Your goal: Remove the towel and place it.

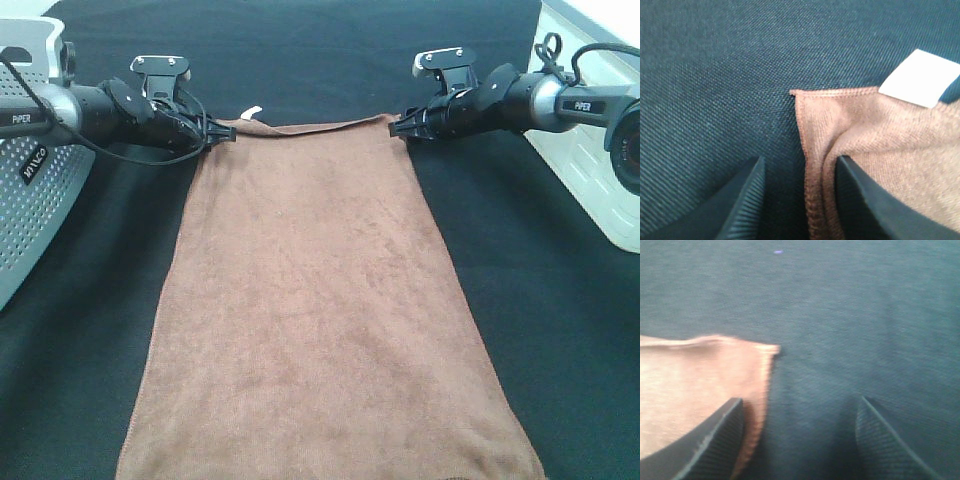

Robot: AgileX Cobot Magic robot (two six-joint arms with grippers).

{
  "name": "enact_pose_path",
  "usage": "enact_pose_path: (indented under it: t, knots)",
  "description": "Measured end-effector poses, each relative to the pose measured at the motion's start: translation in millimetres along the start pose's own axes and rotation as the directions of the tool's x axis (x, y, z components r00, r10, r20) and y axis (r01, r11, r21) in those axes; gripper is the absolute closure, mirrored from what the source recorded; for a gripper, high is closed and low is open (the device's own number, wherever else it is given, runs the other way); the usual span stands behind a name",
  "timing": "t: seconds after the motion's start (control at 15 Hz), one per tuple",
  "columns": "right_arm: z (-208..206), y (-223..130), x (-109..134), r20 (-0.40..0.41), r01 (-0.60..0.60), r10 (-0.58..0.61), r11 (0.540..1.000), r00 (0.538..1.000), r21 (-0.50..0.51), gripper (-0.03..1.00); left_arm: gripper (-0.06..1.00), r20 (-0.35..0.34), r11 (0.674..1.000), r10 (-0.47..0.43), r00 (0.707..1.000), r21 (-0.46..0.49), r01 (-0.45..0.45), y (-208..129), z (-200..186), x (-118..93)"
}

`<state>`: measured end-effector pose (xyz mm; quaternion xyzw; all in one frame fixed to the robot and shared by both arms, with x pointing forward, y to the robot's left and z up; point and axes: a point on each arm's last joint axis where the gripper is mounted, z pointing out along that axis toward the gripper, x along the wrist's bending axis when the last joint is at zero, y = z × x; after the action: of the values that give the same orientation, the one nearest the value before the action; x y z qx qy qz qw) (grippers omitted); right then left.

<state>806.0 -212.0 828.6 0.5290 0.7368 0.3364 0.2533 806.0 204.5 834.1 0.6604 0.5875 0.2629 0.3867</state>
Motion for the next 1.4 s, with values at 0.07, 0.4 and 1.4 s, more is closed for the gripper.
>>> enact_pose_path:
  t: [0.07, 0.4, 1.4]
  knots:
    - [0.9, -0.7, 0.6, -0.002, -0.002, 0.002, 1.0, 1.0, 0.0, 0.38, 0.52, 0.008, 1.0, -0.022, 1.0, 0.005, 0.022, 0.3, -0.1, -0.8]
    - [1.1, -0.7, 0.5, 0.0, -0.01, 0.01, 1.0, 1.0, -0.001, 0.38, 0.52, 0.007, 0.999, -0.039, 0.999, 0.008, 0.039, 0.2, -0.4, 2.7]
    - [-12.3, 14.7, -1.0, -0.021, -0.018, 0.018, 1.0, 1.0, -0.004, 0.38, 0.43, -0.005, 0.999, -0.024, 1.0, -0.037, 0.024, 38.2, -25.8, 22.0]
